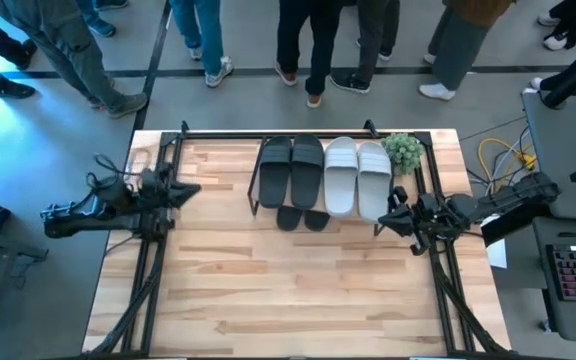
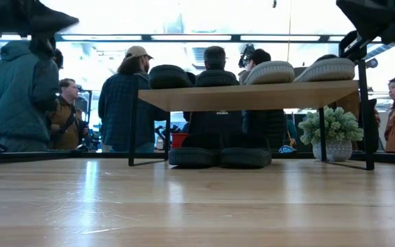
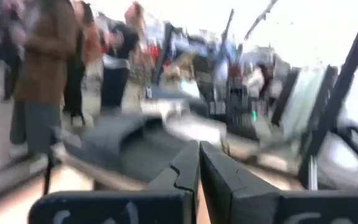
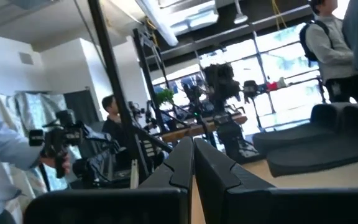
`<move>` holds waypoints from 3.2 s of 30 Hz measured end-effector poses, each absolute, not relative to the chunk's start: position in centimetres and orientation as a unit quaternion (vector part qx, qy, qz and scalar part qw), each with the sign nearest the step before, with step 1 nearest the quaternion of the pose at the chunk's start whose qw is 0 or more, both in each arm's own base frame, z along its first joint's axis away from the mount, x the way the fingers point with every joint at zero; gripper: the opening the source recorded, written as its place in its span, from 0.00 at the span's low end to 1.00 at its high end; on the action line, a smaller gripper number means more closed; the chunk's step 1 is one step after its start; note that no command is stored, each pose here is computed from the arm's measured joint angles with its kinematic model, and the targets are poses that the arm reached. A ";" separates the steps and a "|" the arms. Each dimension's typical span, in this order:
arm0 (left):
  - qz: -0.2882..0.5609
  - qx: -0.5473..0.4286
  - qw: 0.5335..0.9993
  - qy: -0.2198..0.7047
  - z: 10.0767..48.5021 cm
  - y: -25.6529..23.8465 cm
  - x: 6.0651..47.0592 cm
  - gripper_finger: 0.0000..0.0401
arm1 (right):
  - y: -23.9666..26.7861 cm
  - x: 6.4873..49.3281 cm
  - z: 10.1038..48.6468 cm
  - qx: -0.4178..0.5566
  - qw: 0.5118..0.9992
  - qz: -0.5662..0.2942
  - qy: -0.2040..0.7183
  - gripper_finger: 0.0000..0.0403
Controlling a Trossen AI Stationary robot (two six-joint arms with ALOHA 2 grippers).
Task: Pick and place slides into the shelf
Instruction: Return to Home Position
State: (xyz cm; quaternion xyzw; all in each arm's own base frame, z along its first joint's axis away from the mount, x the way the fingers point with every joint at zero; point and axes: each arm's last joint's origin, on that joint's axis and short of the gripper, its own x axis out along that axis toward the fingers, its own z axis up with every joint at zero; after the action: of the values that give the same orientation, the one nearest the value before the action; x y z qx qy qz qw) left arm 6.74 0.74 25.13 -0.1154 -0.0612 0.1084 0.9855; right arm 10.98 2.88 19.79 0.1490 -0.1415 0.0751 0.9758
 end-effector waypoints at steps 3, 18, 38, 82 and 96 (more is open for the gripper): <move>0.084 -0.101 0.991 -0.038 24.0 0.6 7.4 0.00 | 2.8 10.9 19.9 0.146 0.975 0.084 -0.146 0.02; 0.070 -0.076 0.994 -0.023 19.1 0.5 9.3 0.00 | 2.1 11.0 19.4 0.085 0.975 0.164 -0.121 0.02; 0.063 -0.062 0.996 -0.016 16.8 0.5 9.9 0.00 | 2.1 11.2 18.0 0.030 0.986 0.158 -0.047 0.02; 0.104 -0.064 0.992 -0.042 17.2 0.8 9.9 0.00 | 0.5 10.2 18.0 0.034 0.994 0.084 -0.059 0.02; 0.103 -0.064 0.992 -0.041 17.2 0.8 9.9 0.00 | 0.5 10.1 18.5 0.024 0.992 0.081 -0.093 0.02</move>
State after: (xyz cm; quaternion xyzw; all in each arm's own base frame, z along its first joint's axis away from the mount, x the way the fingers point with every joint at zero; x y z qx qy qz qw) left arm 9.89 0.76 17.21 -0.0642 -0.0412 0.1029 0.9918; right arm 10.15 0.50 18.52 0.0238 -0.0931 0.0814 0.9920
